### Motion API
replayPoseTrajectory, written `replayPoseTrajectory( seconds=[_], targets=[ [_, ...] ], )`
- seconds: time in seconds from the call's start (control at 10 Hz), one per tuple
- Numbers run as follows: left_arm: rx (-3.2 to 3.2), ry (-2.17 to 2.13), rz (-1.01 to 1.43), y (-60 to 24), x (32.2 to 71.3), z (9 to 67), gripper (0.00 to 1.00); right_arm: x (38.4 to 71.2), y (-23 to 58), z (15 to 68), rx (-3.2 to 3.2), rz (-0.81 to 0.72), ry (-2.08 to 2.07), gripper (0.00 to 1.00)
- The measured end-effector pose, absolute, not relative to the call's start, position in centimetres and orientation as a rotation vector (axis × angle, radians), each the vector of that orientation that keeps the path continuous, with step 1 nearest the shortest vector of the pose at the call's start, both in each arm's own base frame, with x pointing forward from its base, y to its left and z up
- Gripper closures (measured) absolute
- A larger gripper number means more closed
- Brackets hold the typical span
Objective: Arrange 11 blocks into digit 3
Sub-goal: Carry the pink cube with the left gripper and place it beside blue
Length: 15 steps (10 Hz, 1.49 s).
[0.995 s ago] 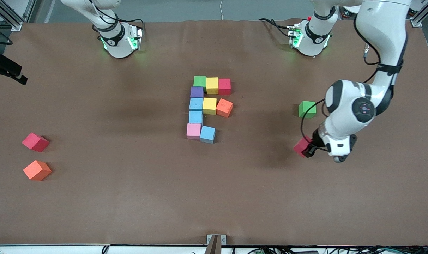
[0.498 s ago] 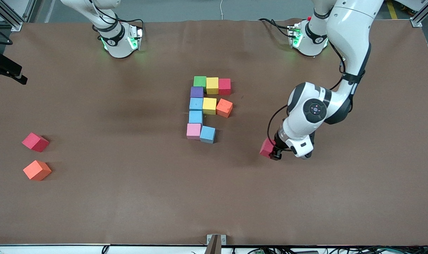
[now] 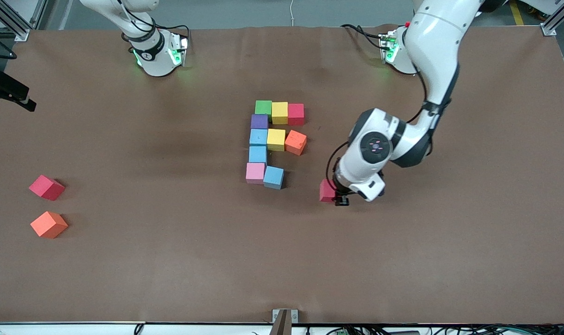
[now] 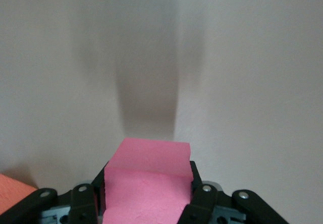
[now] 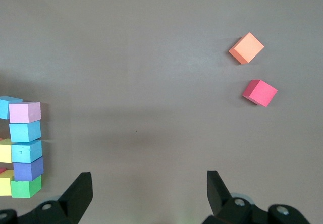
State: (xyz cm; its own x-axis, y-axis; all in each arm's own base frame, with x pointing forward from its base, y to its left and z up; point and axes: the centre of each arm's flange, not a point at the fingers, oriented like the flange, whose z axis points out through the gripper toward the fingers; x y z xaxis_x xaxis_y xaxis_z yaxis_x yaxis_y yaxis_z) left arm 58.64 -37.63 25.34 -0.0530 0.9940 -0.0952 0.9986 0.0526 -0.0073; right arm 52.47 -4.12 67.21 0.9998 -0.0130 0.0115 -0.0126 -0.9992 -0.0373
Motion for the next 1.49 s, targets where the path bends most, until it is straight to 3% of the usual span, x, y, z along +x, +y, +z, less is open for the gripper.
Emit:
replayPoseTrajectory(
  seconds=[0.3,0.7,1.49],
  targets=[
    [2.096,2.309,-0.105,-43.3,55.9,21.0,0.41,52.5,-4.1,67.2,-3.104,-0.018,0.019,0.0],
    [2.106,2.311,-0.095,-47.5,53.1,20.8,0.41,52.5,-4.1,67.2,-3.104,-0.018,0.019,0.0],
    [2.123,2.322,-0.088,-48.5,51.9,19.9,0.41,52.5,-4.1,67.2,-3.104,-0.018,0.019,0.0]
  ],
)
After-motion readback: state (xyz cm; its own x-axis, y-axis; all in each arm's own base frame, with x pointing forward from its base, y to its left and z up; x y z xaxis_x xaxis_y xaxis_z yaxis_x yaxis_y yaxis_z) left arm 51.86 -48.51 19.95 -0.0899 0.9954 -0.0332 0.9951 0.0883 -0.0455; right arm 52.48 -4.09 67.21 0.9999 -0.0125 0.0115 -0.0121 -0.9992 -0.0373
